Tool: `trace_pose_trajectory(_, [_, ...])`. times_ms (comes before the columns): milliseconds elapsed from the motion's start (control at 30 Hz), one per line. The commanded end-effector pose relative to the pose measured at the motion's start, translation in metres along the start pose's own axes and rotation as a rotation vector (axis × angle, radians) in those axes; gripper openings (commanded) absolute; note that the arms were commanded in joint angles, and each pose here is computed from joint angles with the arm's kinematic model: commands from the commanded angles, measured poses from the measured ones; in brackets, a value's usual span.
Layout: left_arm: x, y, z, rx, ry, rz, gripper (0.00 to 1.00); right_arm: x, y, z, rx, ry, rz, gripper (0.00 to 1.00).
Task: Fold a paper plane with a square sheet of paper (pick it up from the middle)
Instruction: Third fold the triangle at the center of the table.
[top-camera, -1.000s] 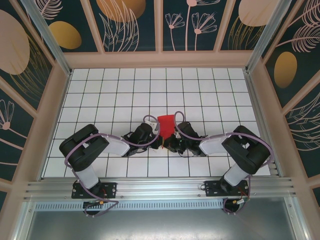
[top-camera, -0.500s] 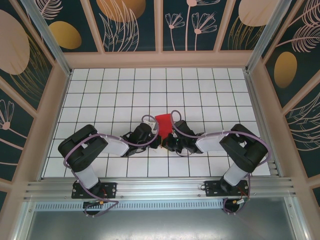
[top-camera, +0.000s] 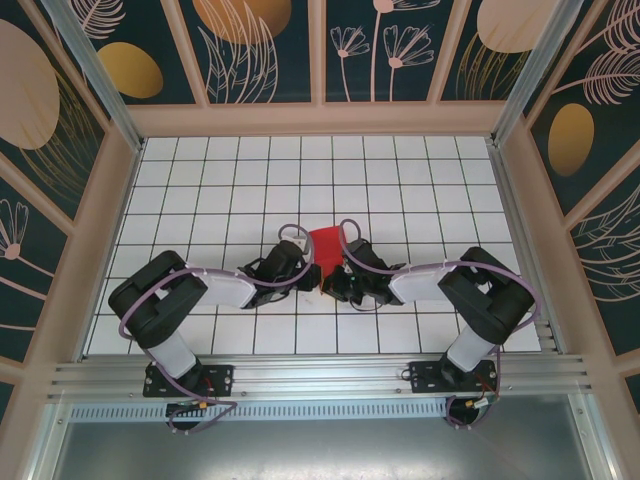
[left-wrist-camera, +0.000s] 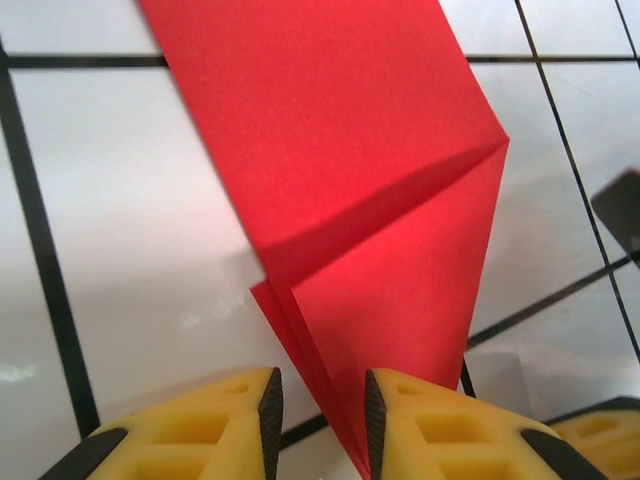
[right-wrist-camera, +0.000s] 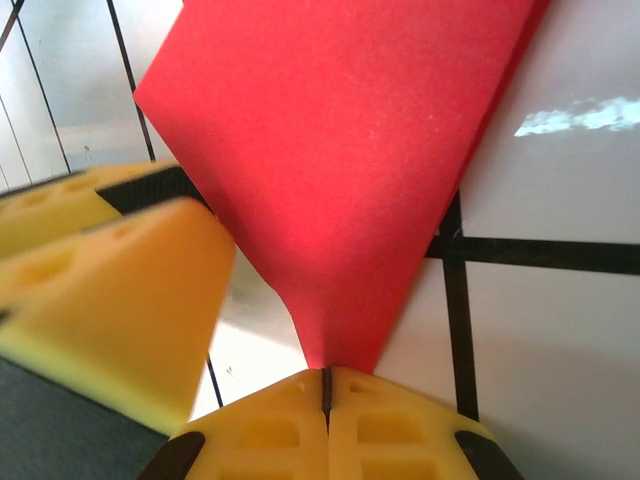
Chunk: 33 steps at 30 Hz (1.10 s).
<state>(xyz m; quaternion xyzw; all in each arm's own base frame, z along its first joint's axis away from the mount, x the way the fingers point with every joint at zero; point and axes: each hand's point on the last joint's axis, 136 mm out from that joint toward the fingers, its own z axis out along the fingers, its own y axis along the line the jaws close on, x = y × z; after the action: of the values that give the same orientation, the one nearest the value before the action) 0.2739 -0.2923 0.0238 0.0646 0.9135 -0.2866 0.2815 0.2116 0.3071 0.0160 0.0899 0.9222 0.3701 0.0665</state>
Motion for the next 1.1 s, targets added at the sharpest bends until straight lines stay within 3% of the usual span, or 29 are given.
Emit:
trace_pose_trajectory(0, [-0.012, -0.008, 0.003, 0.026, -0.009, 0.012, 0.31, 0.014, -0.034, 0.007, 0.129, 0.040, 0.001, 0.08])
trace_pose_trajectory(167, [-0.002, 0.004, 0.011, -0.018, 0.024, -0.007, 0.16, 0.011, -0.025, 0.006, 0.103, 0.038, -0.009, 0.08])
trace_pose_trajectory(667, [0.008, 0.017, 0.011, -0.061, 0.044, -0.003, 0.12, 0.001, 0.038, -0.015, -0.088, 0.010, -0.104, 0.12])
trace_pose_trajectory(933, [0.008, 0.015, 0.014, -0.054, 0.051, -0.003, 0.12, 0.011, 0.023, 0.003, -0.071, 0.077, -0.077, 0.10])
trace_pose_trajectory(1067, [0.008, 0.016, 0.013, -0.060, 0.052, -0.002, 0.12, 0.013, -0.003, 0.013, 0.016, 0.083, -0.035, 0.09])
